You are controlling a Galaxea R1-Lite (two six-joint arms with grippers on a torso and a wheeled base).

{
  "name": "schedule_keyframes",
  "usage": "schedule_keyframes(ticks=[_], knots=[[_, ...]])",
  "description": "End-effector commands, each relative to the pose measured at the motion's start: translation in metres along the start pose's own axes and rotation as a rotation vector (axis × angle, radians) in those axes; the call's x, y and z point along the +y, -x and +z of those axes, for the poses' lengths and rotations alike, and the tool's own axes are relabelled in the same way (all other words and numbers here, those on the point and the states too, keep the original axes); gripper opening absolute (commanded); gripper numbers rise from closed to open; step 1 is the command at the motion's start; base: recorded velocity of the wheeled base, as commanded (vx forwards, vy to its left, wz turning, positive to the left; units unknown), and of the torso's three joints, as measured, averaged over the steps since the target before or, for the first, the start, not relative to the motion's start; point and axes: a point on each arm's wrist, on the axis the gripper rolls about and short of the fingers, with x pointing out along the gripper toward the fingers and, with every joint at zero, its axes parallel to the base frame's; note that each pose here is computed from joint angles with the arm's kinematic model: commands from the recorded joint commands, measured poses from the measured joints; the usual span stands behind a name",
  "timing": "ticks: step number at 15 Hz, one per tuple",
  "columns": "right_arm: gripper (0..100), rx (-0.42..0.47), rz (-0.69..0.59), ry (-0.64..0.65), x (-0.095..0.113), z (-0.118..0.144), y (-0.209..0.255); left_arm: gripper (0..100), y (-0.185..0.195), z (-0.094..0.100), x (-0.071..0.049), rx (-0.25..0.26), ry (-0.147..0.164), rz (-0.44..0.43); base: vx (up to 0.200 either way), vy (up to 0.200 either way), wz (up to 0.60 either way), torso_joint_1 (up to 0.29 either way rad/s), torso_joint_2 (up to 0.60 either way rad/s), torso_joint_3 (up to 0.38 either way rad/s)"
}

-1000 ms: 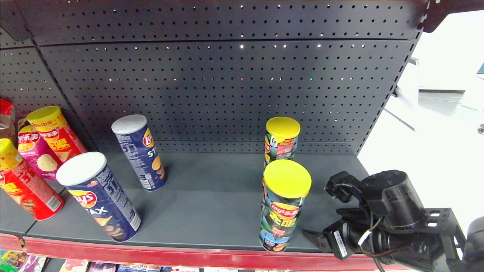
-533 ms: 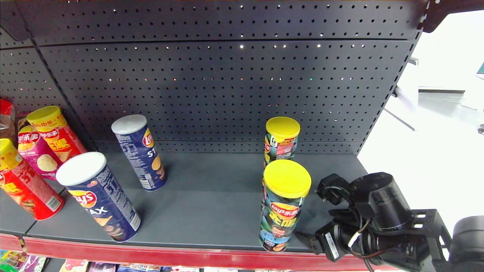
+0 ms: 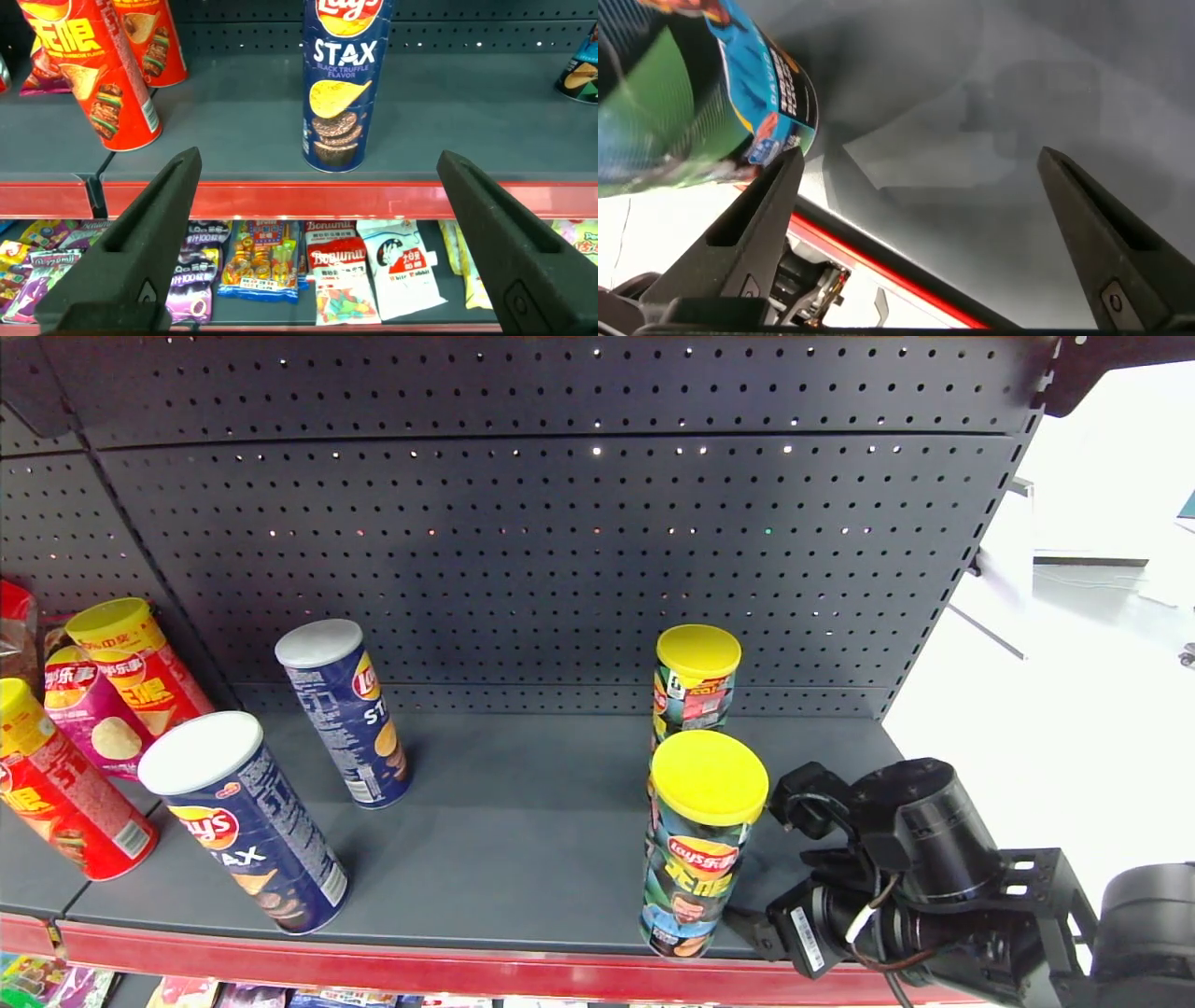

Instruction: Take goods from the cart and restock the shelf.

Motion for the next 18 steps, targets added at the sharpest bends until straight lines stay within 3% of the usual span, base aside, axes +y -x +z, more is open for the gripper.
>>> schedule_keyframes(ticks=[1, 10, 12, 14, 18], knots=[[100, 0.001, 0.002, 0.002, 0.001, 0.0, -0.001, 100, 0.0, 0.0, 0.0, 0.0, -0.001, 0.0, 0.0, 0.0, 0.0, 0.0, 0.0, 0.0], [100, 0.006, -0.013, 0.01, 0.004, -0.001, -0.002, 100, 0.0, 0.0, 0.0, 0.0, -0.001, 0.0, 0.0, 0.0, 0.0, 0.0, 0.0, 0.0], [100, -0.027, -0.041, -0.009, -0.003, 0.0, 0.008, 100, 0.0, 0.0, 0.0, 0.0, 0.001, 0.0, 0.0, 0.0, 0.0, 0.0, 0.0, 0.0], [100, -0.078, -0.076, -0.036, -0.013, 0.001, 0.026, 100, 0.0, 0.0, 0.0, 0.0, 0.001, 0.0, 0.0, 0.0, 0.0, 0.0, 0.0, 0.0], [100, -0.25, -0.21, -0.038, -0.07, -0.019, 0.095, 100, 0.0, 0.0, 0.0, 0.0, 0.001, 0.0, 0.0, 0.0, 0.0, 0.0, 0.0, 0.0]])
